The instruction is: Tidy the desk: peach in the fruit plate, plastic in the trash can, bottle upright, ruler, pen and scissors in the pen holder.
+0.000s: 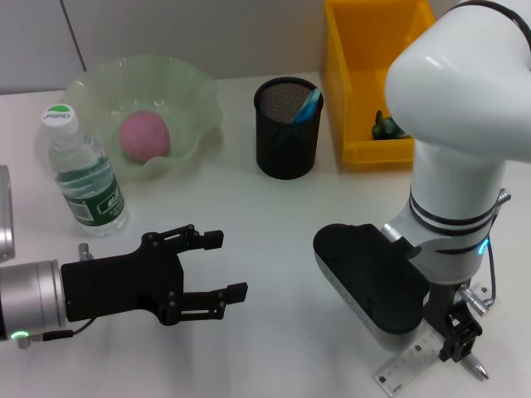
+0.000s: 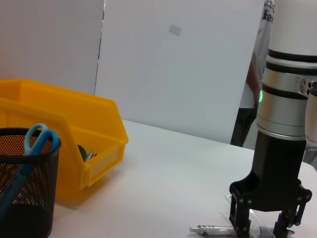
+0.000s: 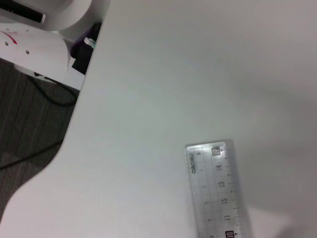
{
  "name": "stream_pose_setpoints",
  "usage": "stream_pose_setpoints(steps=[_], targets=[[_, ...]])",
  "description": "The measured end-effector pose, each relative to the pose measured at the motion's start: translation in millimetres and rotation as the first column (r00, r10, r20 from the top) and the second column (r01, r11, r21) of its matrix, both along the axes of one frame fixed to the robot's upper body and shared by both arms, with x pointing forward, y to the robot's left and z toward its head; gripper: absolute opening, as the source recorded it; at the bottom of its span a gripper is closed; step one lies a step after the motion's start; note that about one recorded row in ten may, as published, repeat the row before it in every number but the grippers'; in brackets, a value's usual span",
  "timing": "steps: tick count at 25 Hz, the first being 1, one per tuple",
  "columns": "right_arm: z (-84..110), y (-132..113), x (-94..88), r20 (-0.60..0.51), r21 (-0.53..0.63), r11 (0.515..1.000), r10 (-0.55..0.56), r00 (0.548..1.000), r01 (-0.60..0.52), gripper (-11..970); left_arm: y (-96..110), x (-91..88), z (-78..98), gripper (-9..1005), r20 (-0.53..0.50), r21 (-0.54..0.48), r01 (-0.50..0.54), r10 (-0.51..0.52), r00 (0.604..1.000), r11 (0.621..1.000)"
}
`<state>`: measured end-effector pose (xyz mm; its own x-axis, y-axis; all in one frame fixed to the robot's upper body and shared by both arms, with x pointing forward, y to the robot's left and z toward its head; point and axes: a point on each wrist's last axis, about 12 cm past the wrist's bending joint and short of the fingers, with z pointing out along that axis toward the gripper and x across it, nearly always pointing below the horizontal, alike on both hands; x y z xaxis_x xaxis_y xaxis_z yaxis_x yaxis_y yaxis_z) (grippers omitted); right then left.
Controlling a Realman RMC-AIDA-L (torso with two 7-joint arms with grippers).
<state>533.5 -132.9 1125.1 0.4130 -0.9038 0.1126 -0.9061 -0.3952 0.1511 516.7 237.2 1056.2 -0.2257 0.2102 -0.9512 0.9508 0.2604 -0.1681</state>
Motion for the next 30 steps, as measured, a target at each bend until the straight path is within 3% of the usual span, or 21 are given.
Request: stream_pose_setpoints(steps=[30], targets=[[-1.6,-0.2,-3.3,-0.007,-0.018,1.000,0.000,1.000,0.000,581,0.5,-1.2,-0.5,861,-0.003,-0.002,0.000,0.000,1.000,1.000]])
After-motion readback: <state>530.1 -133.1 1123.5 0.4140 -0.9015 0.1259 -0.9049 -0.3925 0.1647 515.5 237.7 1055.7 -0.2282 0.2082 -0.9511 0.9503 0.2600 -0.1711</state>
